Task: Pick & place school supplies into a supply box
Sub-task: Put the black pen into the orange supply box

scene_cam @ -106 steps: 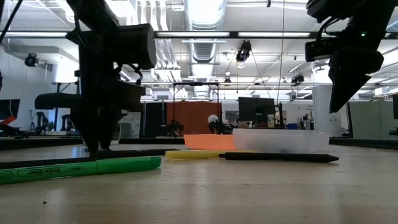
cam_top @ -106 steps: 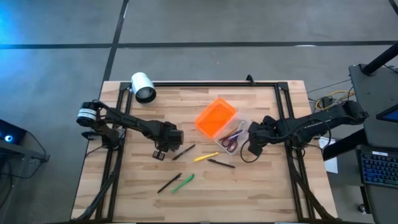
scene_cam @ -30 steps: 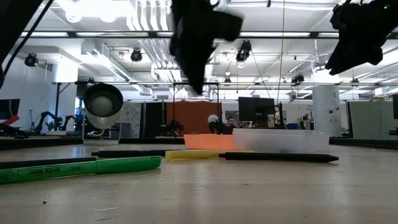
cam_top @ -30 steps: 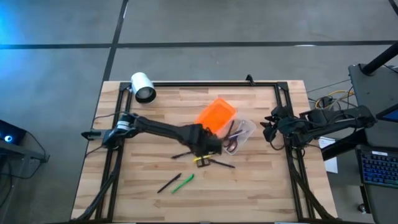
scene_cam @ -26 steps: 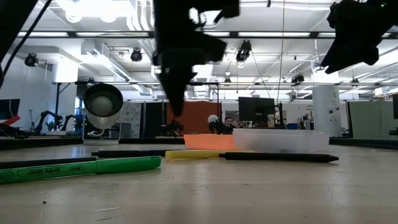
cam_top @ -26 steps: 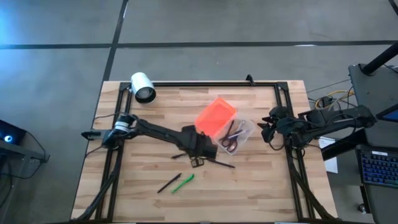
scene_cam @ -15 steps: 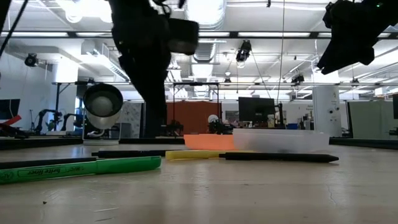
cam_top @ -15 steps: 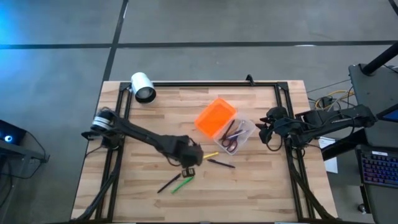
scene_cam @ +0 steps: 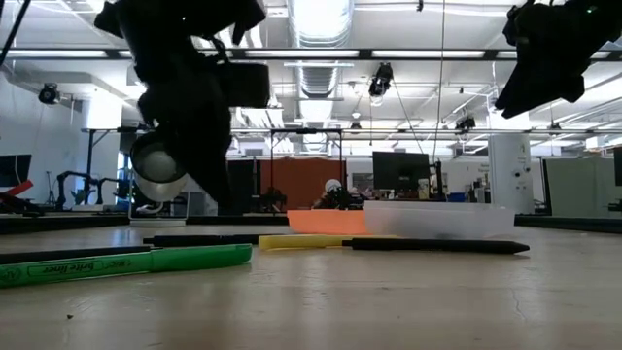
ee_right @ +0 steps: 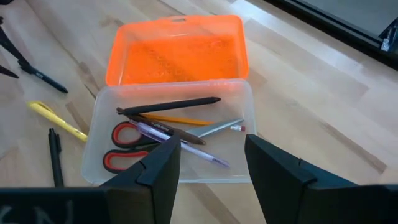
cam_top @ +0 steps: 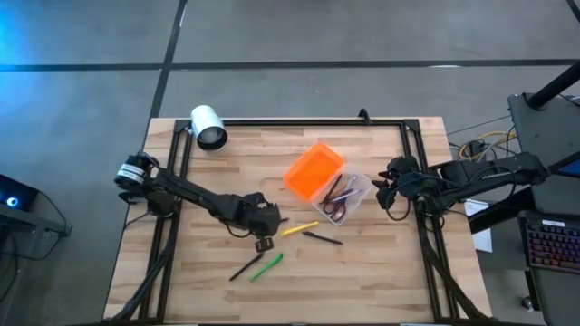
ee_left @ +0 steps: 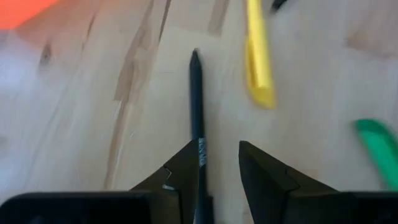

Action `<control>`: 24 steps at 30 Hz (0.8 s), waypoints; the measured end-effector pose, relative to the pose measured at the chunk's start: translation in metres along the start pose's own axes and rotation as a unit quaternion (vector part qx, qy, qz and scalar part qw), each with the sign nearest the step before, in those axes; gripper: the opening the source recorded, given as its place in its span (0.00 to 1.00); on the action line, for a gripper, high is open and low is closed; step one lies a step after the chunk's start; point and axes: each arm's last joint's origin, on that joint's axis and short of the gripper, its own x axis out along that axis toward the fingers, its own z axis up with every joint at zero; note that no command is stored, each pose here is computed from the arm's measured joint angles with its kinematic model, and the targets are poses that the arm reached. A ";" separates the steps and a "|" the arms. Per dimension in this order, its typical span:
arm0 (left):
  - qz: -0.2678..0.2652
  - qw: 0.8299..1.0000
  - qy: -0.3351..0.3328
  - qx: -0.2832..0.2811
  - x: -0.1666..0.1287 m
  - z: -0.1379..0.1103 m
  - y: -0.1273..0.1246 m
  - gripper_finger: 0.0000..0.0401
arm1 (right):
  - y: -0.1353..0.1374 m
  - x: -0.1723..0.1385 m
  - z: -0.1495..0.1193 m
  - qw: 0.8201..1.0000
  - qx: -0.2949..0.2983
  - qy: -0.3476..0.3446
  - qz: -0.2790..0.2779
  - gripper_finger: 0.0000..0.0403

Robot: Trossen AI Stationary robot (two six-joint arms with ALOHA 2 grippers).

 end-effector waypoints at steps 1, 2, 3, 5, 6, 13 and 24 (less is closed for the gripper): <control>0.007 1.000 0.002 0.002 0.003 -0.001 0.001 0.24 | 0.000 0.000 0.000 1.000 0.001 0.000 0.000 0.42; 0.012 1.000 0.005 0.003 0.005 -0.002 0.001 0.24 | 0.000 0.000 0.000 1.000 0.001 0.000 0.000 0.42; 0.016 1.000 0.009 0.003 0.007 -0.003 0.002 0.24 | 0.000 0.000 0.000 1.000 0.001 0.000 0.000 0.42; 0.018 1.000 0.010 0.009 0.010 -0.002 0.002 0.24 | 0.000 0.000 0.000 1.000 0.000 0.001 -0.001 0.42; 0.020 1.000 0.012 0.014 0.012 -0.003 0.002 0.24 | 0.000 0.000 0.000 1.000 0.000 0.001 -0.001 0.42; 0.036 0.998 0.043 0.002 0.031 -0.011 0.005 0.24 | 0.000 0.000 0.000 1.000 0.001 -0.001 -0.002 0.42; 0.023 0.997 0.062 -0.039 0.038 -0.009 0.012 0.08 | 0.000 0.000 0.000 1.000 0.002 -0.001 -0.003 0.42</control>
